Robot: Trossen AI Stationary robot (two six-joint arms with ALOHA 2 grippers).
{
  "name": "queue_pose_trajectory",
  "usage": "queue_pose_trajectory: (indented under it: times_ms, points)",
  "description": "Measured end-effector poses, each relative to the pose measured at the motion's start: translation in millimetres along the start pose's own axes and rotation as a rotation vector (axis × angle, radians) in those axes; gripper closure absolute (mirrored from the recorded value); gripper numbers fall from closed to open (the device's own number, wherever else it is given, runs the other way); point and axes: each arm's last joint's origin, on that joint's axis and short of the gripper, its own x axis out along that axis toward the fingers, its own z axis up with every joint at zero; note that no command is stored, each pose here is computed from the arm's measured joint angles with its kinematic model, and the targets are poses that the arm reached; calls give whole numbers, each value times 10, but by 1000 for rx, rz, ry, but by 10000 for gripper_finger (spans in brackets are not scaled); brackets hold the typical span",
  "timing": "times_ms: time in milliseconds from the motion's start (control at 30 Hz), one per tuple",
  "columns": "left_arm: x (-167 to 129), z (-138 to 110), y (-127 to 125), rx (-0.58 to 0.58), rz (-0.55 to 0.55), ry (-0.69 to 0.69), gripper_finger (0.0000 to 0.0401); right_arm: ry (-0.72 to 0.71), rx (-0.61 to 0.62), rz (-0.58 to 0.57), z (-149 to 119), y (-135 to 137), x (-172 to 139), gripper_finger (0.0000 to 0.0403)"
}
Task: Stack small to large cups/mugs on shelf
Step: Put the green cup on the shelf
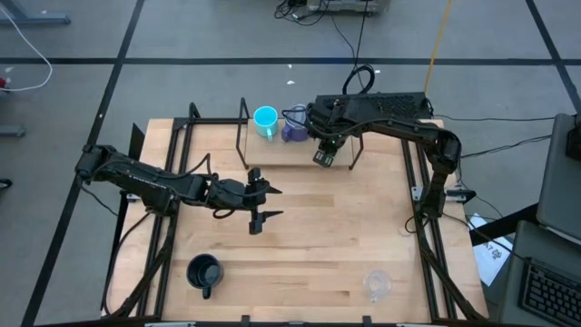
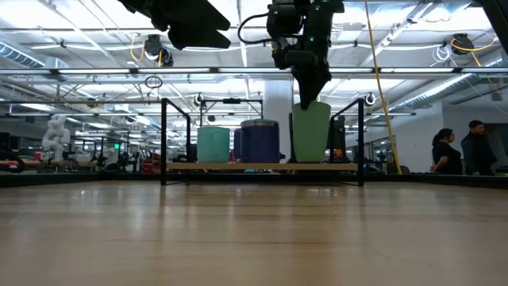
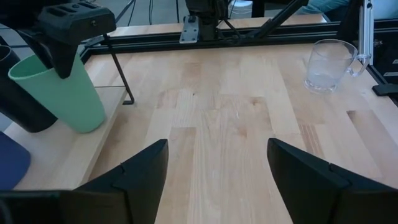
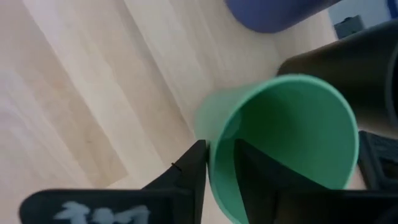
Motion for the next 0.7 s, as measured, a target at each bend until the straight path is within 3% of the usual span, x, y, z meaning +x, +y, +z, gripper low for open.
queue_pose_trajectory:
  times_ms: [433, 567, 700]
  points:
    - [0, 0, 1, 4, 0, 0, 130, -3, -67, -31, -1, 26, -6, 391]
    - [1, 0, 1, 4, 0, 0, 130, -4, -66, -31, -1, 26, -6, 388]
    - [1, 0, 1, 4, 0, 0, 130, -19, -51, -30, 14, 28, -5, 358]
